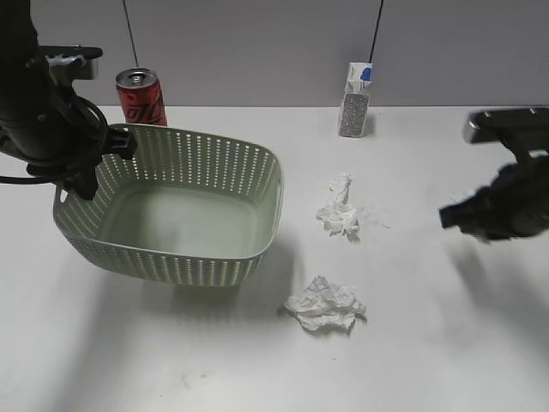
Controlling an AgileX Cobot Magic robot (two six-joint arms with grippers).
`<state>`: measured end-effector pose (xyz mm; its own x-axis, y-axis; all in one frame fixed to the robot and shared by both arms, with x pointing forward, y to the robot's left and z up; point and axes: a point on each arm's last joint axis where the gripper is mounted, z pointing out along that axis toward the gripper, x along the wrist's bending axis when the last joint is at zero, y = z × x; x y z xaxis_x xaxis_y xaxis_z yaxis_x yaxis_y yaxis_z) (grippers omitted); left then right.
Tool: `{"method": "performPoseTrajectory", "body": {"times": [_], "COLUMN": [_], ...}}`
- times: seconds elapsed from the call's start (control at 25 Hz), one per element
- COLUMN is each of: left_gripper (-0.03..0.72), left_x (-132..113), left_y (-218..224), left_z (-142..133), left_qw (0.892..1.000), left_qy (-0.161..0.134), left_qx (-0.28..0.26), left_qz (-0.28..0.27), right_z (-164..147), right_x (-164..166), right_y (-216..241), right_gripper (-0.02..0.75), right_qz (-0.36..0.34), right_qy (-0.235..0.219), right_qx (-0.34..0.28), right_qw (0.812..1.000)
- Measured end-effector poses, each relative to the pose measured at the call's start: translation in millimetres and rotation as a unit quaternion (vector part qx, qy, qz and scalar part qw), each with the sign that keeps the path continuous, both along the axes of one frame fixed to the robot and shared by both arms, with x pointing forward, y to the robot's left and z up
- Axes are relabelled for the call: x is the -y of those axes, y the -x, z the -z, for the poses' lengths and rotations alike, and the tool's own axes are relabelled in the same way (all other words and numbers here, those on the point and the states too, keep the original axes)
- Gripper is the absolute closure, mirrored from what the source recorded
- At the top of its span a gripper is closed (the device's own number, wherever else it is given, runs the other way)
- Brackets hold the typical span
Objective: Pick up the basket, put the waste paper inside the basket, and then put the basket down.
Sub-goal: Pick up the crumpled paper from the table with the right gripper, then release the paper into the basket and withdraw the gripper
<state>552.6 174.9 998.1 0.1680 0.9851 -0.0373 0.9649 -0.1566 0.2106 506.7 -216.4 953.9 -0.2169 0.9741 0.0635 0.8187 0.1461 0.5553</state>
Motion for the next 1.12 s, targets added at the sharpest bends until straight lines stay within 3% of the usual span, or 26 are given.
{"method": "performPoseTrajectory", "body": {"times": [0.12,0.28,0.36,0.48,0.6,0.8,0.88,1.12], "left_gripper": [0.689,0.689,0.689,0.689,0.689,0.689,0.689,0.689], "left_x": [0.1,0.0,0.0,0.0,0.0,0.1,0.0,-0.4], "left_y": [0.0,0.3,0.3,0.3,0.3,0.3,0.4,0.7], "left_z": [0.0,0.1,0.1,0.1,0.1,0.1,0.1,0.2], "left_qw": [1.0,1.0,1.0,1.0,1.0,1.0,1.0,1.0], "left_qy": [0.0,0.0,0.0,0.0,0.0,0.001,0.0,-0.001], "left_qx": [0.0,-0.002,-0.002,-0.002,-0.002,-0.002,-0.002,-0.005], "left_qz": [0.0,0.0,0.0,0.0,0.0,-0.001,-0.001,-0.001], "right_z": [-47.0,-105.5,-120.8,-113.0,-84.4,-48.4,-46.8,-86.1], "right_x": [-57.3,-130.0,-157.1,-190.1,-214.7,-230.2,-230.3,-211.3], "right_y": [-5.0,-2.6,-5.2,-13.0,-18.7,-20.9,-20.5,-24.9], "right_gripper": [0.744,0.744,0.744,0.729,0.615,0.232,0.135,0.093], "right_qz": [-0.097,-0.191,-0.214,-0.237,-0.252,-0.262,-0.263,-0.241], "right_qy": [-0.043,-0.101,-0.121,-0.128,-0.119,-0.1,-0.098,-0.096], "right_qx": [0.079,0.168,0.186,0.163,0.094,0.025,0.018,0.046], "right_qw": [0.991,0.962,0.951,0.949,0.956,0.959,0.96,0.965]}}
